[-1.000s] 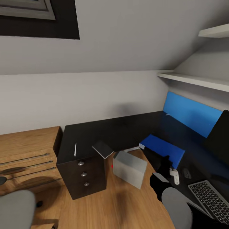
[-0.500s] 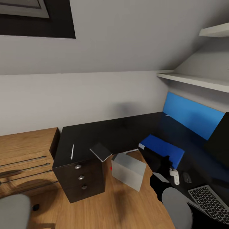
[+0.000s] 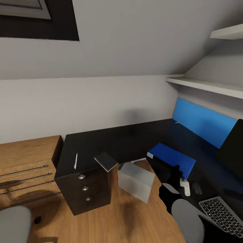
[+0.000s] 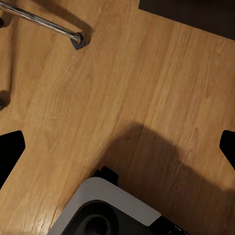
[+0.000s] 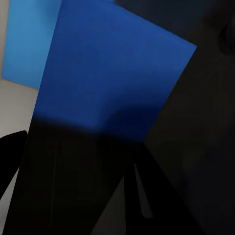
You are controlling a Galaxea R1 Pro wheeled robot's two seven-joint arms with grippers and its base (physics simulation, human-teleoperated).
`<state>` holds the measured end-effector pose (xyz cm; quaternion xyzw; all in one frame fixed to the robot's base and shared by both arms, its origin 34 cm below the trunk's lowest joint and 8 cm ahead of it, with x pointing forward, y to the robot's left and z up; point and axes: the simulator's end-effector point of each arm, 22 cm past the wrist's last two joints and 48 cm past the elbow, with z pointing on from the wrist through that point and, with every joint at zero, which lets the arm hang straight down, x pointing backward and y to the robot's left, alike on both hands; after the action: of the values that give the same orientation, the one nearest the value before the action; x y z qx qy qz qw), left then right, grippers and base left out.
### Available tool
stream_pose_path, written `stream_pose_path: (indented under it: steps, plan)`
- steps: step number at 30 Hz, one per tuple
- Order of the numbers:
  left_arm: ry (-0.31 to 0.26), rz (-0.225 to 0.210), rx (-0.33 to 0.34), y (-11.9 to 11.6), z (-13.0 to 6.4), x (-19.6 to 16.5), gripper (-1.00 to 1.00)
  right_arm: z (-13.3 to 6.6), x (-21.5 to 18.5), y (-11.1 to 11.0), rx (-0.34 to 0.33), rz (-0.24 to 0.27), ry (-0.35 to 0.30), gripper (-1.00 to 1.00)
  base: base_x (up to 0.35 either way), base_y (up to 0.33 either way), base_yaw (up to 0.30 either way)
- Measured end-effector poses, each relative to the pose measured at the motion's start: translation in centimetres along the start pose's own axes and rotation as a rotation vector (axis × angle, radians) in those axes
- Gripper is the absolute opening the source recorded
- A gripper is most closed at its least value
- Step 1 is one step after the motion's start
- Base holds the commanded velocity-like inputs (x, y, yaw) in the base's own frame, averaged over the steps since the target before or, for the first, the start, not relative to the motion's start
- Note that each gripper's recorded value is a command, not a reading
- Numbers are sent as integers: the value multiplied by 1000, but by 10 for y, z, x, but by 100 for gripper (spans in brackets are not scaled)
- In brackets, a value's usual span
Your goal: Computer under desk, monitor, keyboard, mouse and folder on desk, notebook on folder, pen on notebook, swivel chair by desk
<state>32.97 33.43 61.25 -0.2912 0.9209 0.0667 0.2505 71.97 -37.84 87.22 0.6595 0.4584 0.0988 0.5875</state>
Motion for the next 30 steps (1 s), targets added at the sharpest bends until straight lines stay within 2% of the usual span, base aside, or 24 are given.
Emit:
stream_pose_path:
  steps: [16, 24, 30]
  plan:
    - [0, 1, 0, 0, 0, 0, 100, 0, 1, 1, -3, 0, 1, -100, 5, 0, 0]
    - [0, 1, 1, 0, 0, 0, 100, 0, -1, 1, -5, 0, -1, -100, 237, 0, 0]
    - [0, 1, 0, 0, 0, 0, 100, 1, -2, 0, -3, -2, -3, -100, 67, 0, 0]
